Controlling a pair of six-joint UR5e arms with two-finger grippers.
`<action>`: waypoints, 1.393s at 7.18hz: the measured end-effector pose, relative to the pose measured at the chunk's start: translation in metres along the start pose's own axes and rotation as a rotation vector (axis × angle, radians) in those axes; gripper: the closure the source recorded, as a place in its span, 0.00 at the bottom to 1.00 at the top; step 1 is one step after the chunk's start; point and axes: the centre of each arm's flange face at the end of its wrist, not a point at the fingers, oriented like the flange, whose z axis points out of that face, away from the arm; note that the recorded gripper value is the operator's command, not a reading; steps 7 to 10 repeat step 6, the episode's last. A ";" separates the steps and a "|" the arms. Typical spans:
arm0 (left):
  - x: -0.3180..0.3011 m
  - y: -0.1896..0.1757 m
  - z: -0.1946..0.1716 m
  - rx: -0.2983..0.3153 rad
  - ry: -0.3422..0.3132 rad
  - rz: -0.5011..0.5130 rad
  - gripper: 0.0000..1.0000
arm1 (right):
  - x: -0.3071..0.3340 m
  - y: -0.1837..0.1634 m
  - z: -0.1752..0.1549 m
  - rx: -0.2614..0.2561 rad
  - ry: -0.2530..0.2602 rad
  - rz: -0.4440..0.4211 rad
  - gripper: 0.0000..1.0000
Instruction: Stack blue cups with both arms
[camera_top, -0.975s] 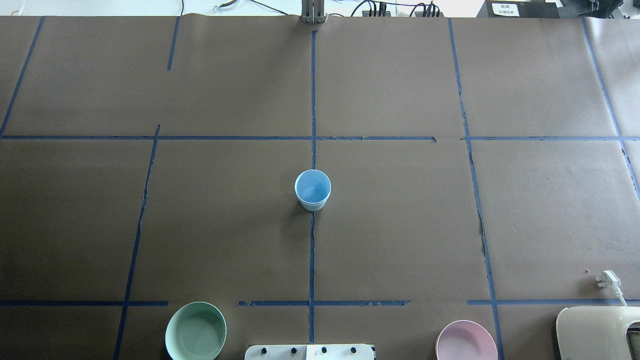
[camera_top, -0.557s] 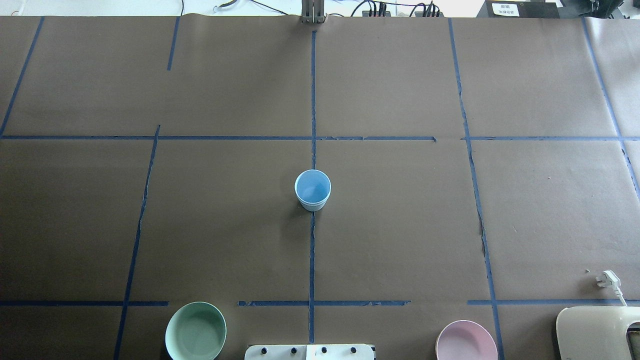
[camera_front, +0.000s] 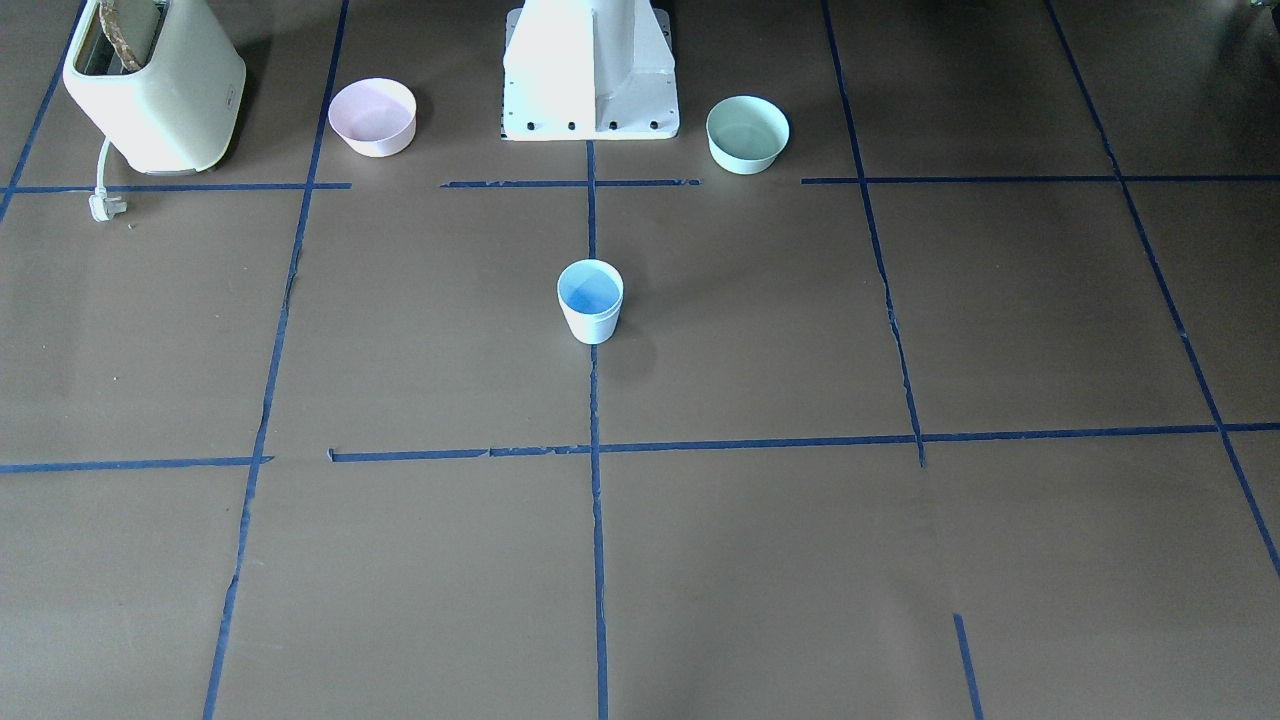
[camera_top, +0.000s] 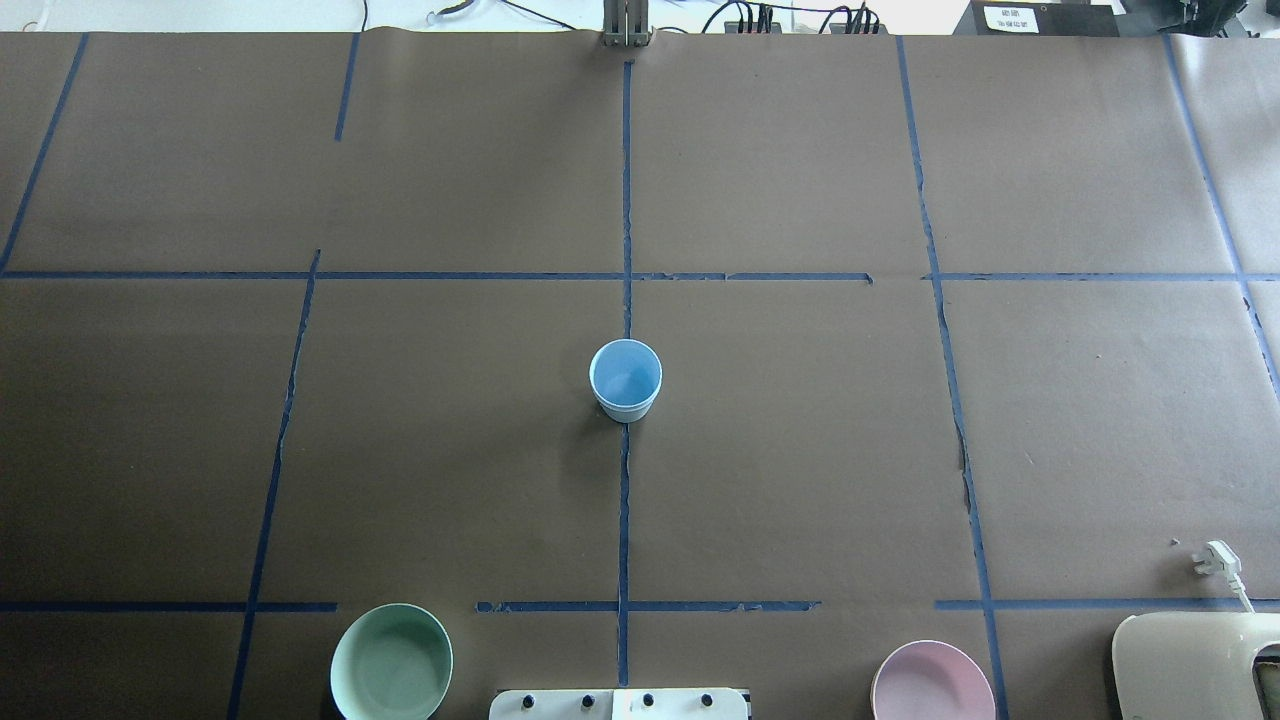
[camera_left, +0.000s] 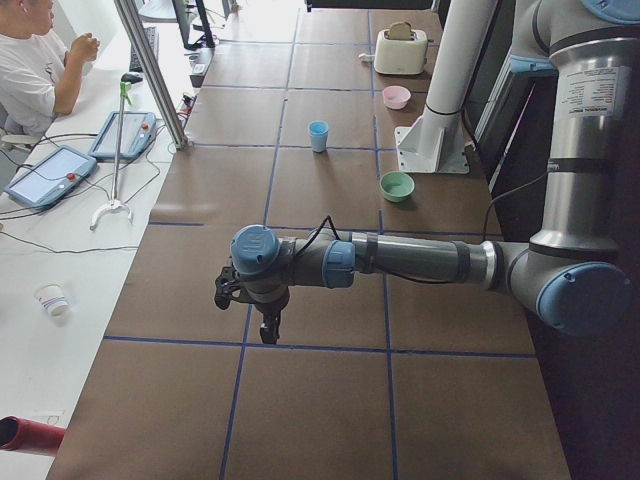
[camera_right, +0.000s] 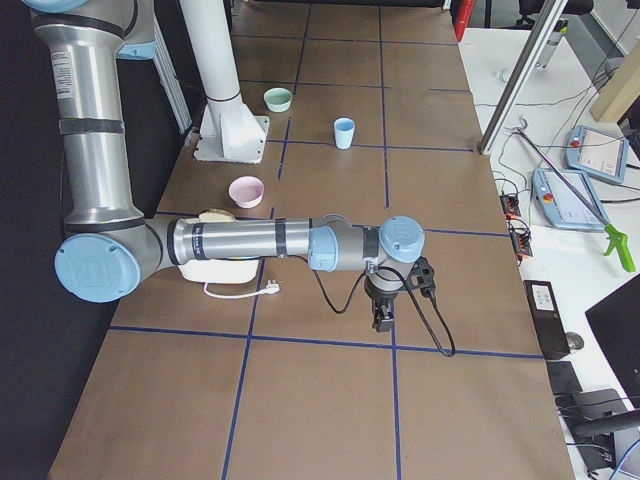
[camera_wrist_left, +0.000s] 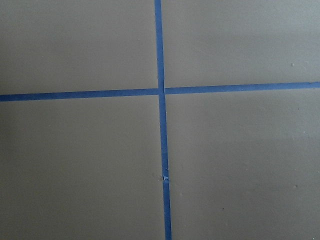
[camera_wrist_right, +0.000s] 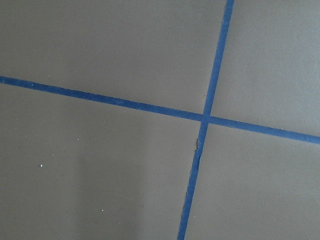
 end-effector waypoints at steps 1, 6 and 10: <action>0.002 -0.002 -0.001 0.001 -0.001 0.002 0.00 | 0.001 0.000 0.001 -0.002 0.002 0.002 0.00; -0.005 0.002 0.000 -0.036 -0.052 -0.016 0.00 | 0.001 -0.001 0.001 -0.001 -0.004 0.000 0.00; -0.005 0.002 0.000 -0.036 -0.052 -0.016 0.00 | 0.001 -0.001 0.001 -0.001 -0.004 0.000 0.00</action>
